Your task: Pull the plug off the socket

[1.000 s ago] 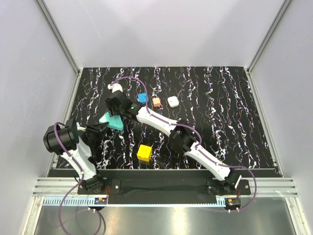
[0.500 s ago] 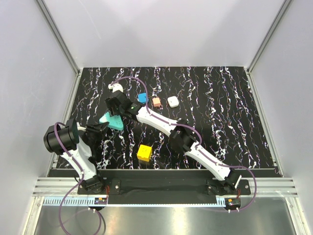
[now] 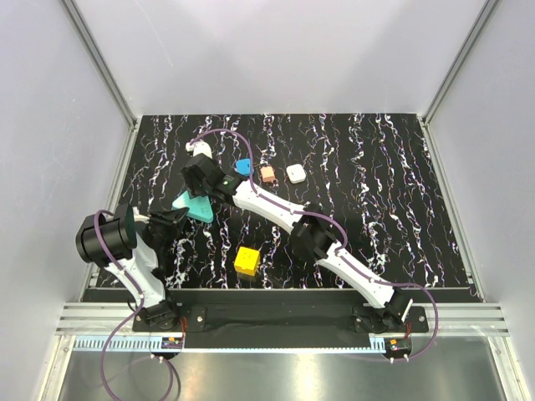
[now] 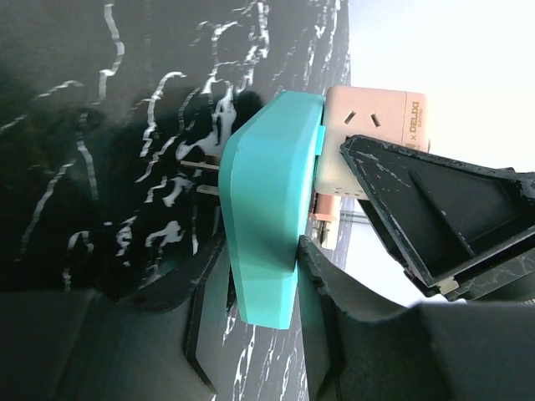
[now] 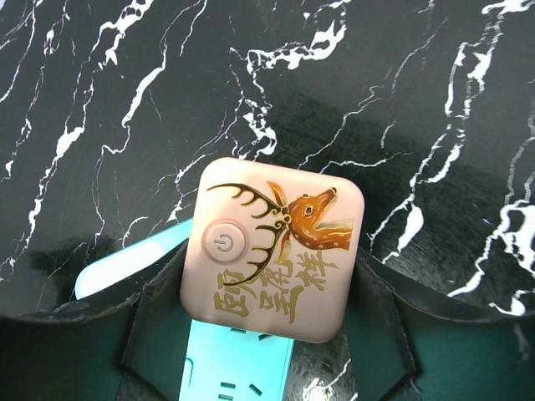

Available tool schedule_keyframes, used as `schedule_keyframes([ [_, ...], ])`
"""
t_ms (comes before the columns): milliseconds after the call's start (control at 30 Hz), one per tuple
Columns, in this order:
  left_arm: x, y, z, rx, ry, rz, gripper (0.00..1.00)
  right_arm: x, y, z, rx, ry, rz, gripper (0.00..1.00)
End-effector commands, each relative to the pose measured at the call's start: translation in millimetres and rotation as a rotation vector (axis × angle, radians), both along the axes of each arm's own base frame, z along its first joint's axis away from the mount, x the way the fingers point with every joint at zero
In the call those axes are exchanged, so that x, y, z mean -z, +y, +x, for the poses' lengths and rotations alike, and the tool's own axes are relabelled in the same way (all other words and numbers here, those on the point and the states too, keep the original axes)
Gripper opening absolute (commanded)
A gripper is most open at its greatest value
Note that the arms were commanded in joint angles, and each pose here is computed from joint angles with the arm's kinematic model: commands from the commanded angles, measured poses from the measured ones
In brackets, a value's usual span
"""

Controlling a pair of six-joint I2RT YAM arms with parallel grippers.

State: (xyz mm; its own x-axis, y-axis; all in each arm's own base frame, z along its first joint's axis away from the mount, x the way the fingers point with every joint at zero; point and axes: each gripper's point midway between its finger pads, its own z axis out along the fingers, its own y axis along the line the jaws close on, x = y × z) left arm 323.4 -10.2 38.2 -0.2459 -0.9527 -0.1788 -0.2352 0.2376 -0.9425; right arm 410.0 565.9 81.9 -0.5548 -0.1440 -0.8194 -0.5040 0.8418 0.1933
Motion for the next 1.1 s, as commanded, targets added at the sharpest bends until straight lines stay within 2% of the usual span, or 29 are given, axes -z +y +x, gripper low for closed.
schedule_keyframes([
  [0,-3,9,1,-0.040,-0.031,0.095,0.00,-168,-3,12,0.079,-0.215,0.251,0.00],
  [267,-1,10,3,-0.047,-0.011,0.095,0.00,-193,-2,13,0.111,-0.220,0.341,0.00],
  [600,4,12,7,-0.043,0.057,0.084,0.00,-138,9,11,0.085,-0.145,0.281,0.00],
  [833,17,12,12,-0.025,0.197,0.113,0.00,-144,5,19,0.102,-0.151,0.305,0.00],
  [1067,15,10,13,-0.027,0.173,0.150,0.00,-152,-3,26,0.126,-0.137,0.331,0.00],
])
